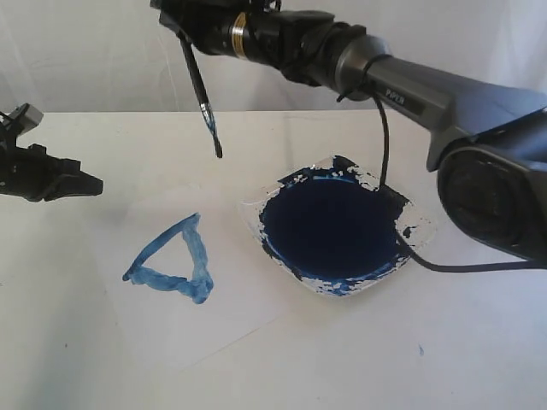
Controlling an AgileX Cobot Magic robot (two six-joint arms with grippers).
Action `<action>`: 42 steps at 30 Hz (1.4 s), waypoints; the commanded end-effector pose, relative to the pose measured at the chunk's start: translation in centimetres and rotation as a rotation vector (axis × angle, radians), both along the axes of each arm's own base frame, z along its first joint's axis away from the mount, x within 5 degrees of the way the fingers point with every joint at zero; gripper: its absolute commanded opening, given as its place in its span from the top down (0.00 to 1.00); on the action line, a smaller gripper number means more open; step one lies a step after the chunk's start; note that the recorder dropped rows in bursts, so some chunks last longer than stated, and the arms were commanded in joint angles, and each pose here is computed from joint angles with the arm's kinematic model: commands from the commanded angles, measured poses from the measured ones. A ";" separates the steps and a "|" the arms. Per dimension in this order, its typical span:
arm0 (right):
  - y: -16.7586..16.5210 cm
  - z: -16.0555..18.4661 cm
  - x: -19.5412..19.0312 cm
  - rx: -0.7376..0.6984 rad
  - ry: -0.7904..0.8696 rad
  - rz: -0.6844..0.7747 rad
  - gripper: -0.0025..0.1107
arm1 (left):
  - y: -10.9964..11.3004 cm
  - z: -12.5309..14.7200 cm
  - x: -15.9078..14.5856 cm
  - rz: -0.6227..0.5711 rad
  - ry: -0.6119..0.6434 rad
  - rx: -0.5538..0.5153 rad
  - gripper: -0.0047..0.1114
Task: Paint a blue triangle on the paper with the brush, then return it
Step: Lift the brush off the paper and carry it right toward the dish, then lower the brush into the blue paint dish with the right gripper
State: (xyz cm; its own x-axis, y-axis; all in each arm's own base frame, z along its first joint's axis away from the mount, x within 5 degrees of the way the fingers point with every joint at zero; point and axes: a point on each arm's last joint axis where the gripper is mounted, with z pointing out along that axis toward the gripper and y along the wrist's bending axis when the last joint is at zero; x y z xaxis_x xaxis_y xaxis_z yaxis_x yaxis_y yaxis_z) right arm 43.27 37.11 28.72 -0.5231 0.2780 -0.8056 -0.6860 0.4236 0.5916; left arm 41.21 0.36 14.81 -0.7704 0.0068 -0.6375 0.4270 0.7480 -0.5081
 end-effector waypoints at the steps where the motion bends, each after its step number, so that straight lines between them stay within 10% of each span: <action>1: -1.4 3.8 -0.4 -0.026 -0.107 -0.069 0.98 | 0.1 0.2 0.1 0.007 -0.012 -0.016 0.96; 42: -20.3 7.0 -13.2 -0.291 0.010 -0.985 0.98 | -1.1 1.6 -0.3 -0.086 -0.044 -0.200 0.96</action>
State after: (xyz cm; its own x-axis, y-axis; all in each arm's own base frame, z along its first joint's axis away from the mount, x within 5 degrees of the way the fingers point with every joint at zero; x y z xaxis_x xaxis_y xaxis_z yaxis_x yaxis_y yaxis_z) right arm 30.23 17.21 35.66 -0.1833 0.3639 -0.9132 0.0219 0.9302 0.3663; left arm 40.79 -0.68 15.88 -0.7542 -0.0242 -0.6562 0.4991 0.6283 -0.5968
